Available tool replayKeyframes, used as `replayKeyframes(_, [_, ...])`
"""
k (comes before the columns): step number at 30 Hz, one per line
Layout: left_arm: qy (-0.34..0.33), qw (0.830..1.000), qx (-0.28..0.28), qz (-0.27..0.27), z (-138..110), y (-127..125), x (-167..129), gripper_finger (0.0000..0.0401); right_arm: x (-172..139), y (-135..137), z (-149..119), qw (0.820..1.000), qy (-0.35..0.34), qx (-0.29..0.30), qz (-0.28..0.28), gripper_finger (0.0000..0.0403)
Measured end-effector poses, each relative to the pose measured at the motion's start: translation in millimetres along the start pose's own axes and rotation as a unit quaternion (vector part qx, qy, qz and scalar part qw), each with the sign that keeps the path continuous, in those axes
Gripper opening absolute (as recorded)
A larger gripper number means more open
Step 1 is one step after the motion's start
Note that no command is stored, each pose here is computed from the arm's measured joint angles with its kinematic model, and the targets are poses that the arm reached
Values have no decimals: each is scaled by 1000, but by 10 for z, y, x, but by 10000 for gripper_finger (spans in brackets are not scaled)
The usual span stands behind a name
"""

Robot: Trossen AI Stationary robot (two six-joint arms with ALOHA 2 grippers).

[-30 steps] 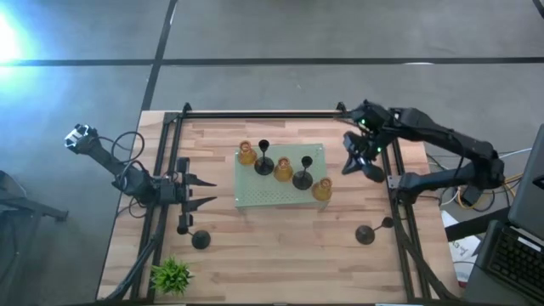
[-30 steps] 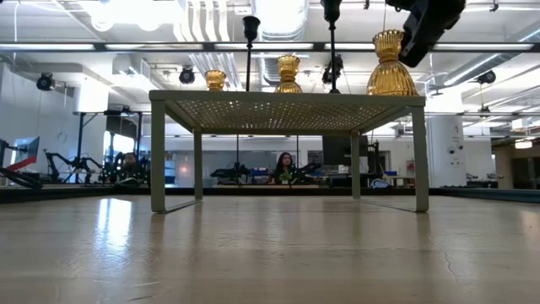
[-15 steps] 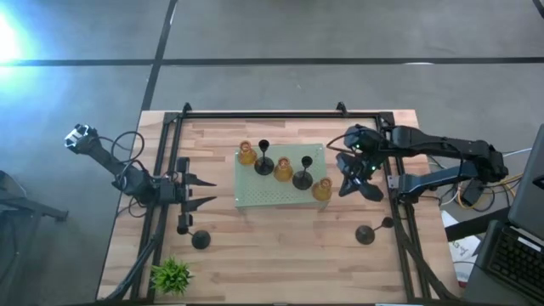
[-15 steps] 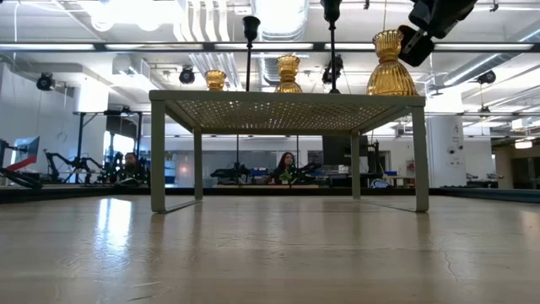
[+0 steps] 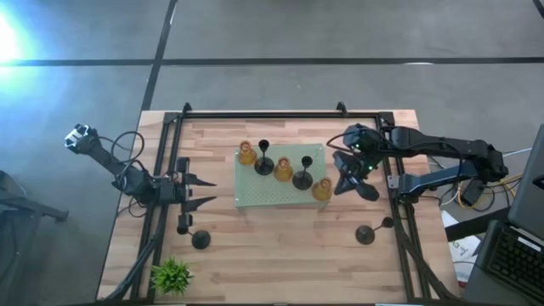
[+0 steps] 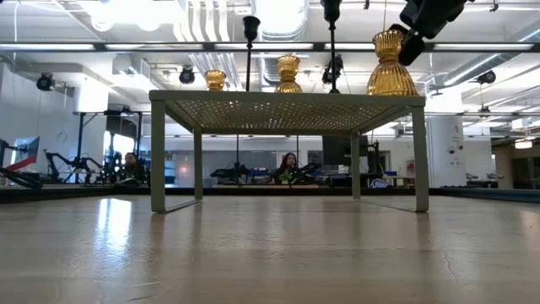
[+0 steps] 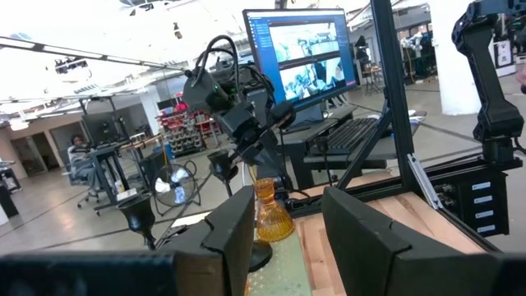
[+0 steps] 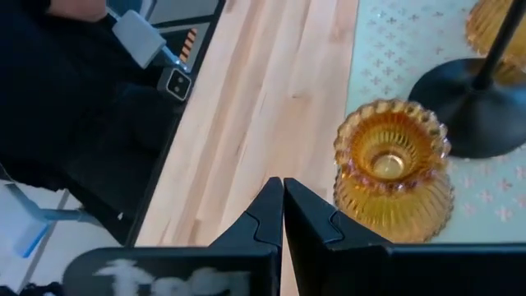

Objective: Pick & Place candle stick holders
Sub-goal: Put the black candle holder on the shelf

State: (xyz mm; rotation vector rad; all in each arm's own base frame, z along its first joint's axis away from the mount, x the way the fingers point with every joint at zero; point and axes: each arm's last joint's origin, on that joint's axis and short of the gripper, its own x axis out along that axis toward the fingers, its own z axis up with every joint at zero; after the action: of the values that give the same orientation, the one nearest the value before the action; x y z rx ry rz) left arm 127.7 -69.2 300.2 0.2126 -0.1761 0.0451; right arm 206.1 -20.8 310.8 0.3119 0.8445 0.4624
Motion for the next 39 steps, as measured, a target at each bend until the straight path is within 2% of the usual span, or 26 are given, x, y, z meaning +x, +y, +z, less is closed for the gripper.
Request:
replayKeyframes(12, [0,1000,0,0,0,0,0,149,57,-54,17,1000,-13,-10,-16,8])
replayKeyframes(25, [0,1000,-2,-1,0,-1,0,149,204,-166,39,1000,10,5,-12,8])
replayKeyframes(29, [0,1000,-2,-2,0,-1,0,149,95,-82,12,1000,13,14,-14,8])
replayKeyframes(36, [0,1000,-2,-2,0,-1,0,149,-289,195,69,999,-38,-17,-35,8])
replayKeyframes(39, [0,1000,-2,-2,0,-1,0,149,-472,286,4,993,-18,-2,-119,8])
